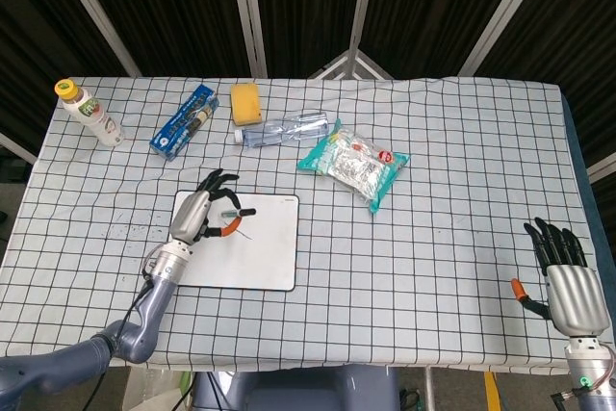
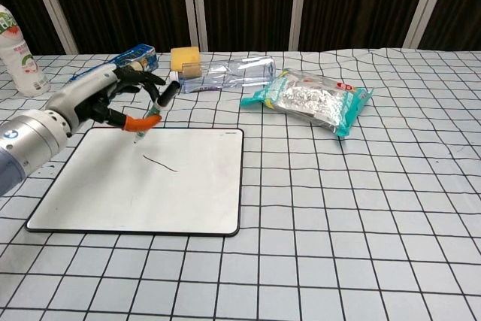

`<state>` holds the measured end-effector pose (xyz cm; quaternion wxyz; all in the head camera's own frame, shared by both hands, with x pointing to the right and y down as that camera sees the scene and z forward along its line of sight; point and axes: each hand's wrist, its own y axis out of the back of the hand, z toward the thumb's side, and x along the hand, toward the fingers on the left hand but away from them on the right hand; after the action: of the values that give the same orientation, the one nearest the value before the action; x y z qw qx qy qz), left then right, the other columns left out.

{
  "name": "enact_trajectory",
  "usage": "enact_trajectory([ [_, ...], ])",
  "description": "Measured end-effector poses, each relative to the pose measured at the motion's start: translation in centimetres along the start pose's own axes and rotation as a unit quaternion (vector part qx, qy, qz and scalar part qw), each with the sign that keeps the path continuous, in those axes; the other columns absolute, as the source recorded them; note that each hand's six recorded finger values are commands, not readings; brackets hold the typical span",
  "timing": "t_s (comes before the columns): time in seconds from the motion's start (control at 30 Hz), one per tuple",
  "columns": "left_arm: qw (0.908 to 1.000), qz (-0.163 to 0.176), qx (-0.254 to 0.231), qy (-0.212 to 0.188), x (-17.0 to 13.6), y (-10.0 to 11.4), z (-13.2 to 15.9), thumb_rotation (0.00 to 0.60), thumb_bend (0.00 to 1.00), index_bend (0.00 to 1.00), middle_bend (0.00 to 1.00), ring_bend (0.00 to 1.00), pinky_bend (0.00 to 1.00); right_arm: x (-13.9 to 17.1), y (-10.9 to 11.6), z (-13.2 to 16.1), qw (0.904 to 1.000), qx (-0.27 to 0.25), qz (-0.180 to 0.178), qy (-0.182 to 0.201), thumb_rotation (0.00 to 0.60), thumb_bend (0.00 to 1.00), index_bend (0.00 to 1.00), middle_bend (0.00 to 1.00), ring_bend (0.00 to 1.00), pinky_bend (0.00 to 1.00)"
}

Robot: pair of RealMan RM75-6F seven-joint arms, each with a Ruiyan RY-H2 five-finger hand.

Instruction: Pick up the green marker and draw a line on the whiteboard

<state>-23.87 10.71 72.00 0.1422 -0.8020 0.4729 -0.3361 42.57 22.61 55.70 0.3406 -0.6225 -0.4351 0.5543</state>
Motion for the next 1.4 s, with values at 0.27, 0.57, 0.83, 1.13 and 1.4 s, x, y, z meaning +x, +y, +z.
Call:
enact_trajectory([
  [0.27,0.9988,0.016,-0.043,-0.017,0.1,1.9,2.1,0.600,0.58,0.71,0.16,0.02,0.09,0.0,-0.1,0.1,1.0000,0.002,0.000,0.000,0.600,0.35,0.00,0.00,0.00,0.00],
  [0.57,0.9959,-0.030,-0.086,-0.001,-1.2,-1.3,3.6,0.600,0.58,0.71,0.16,0.02,0.09,-0.1,0.0,-0.1,1.0000,0.002,-0.001,-0.003,0.600,0.35,0.00,0.00,0.00,0.00],
  [0.83,0.9947,-0.065,-0.080,0.007,-1.9,-4.5,4.6,0.600,0.58,0.71,0.16,0.02,0.09,-0.2,0.0,-0.1,1.0000,0.001,-0.001,-0.004,0.600,0.35,0.00,0.00,0.00,0.00],
  [1.13,0.9936,-0.081,-0.078,0.009,-2.1,-6.7,5.5,0.600,0.58,0.71,0.16,0.02,0.09,-0.2,0.0,-0.1,1.0000,0.000,-0.001,-0.004,0.600,0.35,0.00,0.00,0.00,0.00],
  [1.4,0.9934,-0.085,-0.076,0.010,-2.0,-7.6,5.7,0.600,0.58,0.71,0.16,0.02,0.09,-0.2,0.0,-0.1,1.0000,0.000,-0.001,-0.004,0.600,0.35,0.00,0.00,0.00,0.00],
])
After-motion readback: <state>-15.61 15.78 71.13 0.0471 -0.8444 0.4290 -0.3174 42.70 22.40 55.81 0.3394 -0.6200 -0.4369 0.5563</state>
